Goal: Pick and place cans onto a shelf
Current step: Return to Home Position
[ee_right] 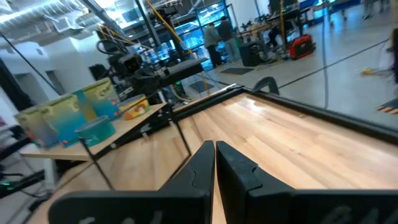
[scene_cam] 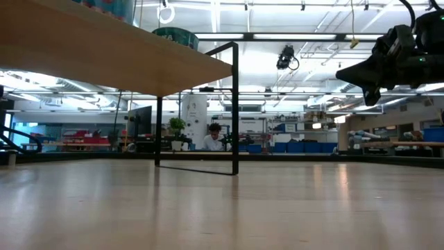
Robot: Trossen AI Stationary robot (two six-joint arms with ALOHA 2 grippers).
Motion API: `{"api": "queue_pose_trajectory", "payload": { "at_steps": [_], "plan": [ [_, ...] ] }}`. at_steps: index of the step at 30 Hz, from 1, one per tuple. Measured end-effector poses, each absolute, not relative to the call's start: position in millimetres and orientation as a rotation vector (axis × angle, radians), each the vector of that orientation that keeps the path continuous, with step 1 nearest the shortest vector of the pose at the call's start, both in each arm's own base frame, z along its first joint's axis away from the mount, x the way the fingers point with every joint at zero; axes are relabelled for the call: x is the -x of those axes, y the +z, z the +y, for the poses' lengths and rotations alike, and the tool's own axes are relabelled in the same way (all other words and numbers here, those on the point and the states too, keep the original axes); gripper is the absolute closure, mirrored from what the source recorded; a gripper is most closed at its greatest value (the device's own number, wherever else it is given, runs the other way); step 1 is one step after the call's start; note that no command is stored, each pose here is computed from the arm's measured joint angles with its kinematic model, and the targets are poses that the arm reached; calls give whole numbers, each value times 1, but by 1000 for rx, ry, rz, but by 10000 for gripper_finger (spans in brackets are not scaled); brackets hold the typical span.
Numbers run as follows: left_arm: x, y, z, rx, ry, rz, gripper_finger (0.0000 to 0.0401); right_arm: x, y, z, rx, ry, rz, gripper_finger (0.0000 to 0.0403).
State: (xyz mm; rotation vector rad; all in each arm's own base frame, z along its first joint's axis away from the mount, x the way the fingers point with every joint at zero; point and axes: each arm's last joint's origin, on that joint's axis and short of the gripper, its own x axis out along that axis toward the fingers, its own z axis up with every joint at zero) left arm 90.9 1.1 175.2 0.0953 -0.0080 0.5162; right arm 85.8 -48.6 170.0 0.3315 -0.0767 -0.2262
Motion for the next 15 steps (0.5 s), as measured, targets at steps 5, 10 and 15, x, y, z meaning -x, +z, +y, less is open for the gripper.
{"api": "queue_pose_trajectory", "payload": {
  "at_steps": [5, 10, 15],
  "plan": [
    [-93, 174, 1, -128, 489, -39, 376, -86, 169, -48, -347, -219, -67, 380],
    [-92, 174, 2, -128, 521, -36, 376, -86, 168, -50, -328, -275, -68, 380],
    [-92, 174, 2, -102, 522, -45, 376, -86, 169, -50, -323, -278, -78, 380]
  ]
}}
